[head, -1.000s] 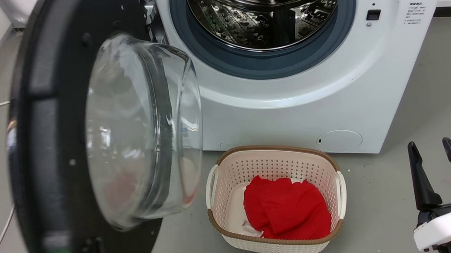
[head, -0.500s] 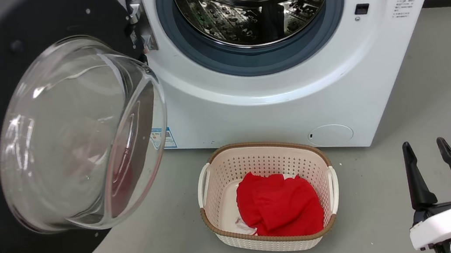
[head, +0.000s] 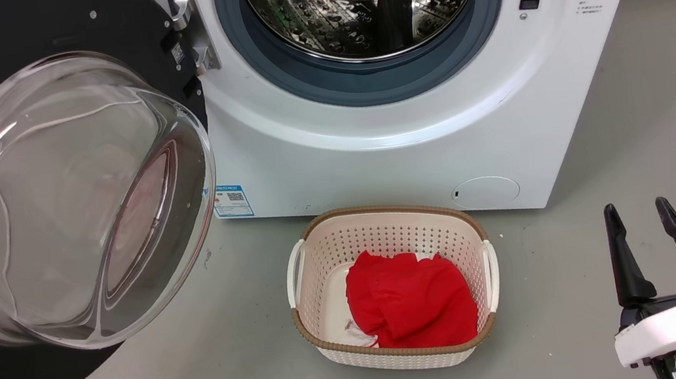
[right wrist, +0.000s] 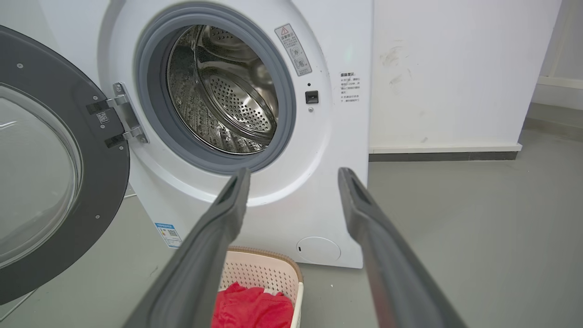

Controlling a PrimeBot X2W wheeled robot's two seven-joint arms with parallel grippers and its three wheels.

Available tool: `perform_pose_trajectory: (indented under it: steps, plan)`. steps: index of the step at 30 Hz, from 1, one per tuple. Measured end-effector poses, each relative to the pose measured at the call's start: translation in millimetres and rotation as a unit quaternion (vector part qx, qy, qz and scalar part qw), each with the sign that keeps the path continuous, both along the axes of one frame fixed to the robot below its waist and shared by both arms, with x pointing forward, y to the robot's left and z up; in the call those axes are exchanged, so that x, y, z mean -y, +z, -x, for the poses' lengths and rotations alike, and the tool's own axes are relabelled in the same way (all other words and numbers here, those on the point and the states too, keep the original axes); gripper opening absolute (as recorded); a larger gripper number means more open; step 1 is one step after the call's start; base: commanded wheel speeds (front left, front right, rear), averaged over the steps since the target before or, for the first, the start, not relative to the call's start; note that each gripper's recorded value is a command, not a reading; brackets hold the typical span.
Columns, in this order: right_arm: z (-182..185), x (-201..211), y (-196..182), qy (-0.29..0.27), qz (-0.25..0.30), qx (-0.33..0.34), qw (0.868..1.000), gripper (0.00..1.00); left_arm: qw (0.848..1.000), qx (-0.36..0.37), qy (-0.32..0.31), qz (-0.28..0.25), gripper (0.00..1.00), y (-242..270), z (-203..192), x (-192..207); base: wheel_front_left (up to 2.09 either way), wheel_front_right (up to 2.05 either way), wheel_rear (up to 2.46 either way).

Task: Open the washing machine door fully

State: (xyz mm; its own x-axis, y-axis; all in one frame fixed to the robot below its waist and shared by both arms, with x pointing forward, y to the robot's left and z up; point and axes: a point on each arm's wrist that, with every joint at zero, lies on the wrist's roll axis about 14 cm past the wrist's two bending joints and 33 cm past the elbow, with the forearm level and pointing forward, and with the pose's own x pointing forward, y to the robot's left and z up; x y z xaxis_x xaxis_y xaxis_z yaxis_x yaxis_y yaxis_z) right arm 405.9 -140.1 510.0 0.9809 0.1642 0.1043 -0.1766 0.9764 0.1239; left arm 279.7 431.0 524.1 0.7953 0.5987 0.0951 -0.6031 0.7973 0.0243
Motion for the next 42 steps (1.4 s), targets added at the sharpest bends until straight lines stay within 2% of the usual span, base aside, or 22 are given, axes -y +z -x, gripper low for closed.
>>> perform_pose_trajectory:
  steps: [15, 16, 18, 20, 32, 42]
  plan:
    - [6.9, 2.9, 10.7, -0.004, -0.002, 0.015, 1.0, 1.0, 0.999, 0.021, -0.027, 0.013, 0.0, -5.6, 22.1, 51.6, 0.0, 0.0, 0.0]
    - [7.5, 2.3, 12.1, -0.003, -0.002, 0.017, 1.0, 1.0, 0.999, 0.021, -0.036, 0.016, 0.04, -6.9, 22.1, 58.4, 0.0, 0.0, 0.0]
    - [9.6, 2.0, 12.9, -0.002, -0.001, 0.018, 1.0, 1.0, 0.998, 0.018, -0.055, 0.025, 0.49, -11.8, 21.0, 72.5, 0.0, 0.0, 0.0]
    - [11.7, 2.1, 14.4, -0.002, -0.001, 0.02, 1.0, 1.0, 0.996, 0.017, -0.074, 0.036, 1.0, -15.7, 17.5, 86.0, 0.0, 0.0, 0.0]
    - [25.1, 12.5, 28.8, -0.016, 0.017, 0.044, 0.999, 1.0, 0.975, 0.031, -0.218, 0.038, 1.0, -6.2, -28.2, 175.9, 0.0, 0.0, 0.0]
    - [38.0, 31.1, 37.0, -0.043, 0.043, 0.053, 0.997, 1.0, 0.956, 0.06, -0.285, 0.017, 1.0, 17.4, -66.8, 213.3, 0.0, 0.0, 0.0]
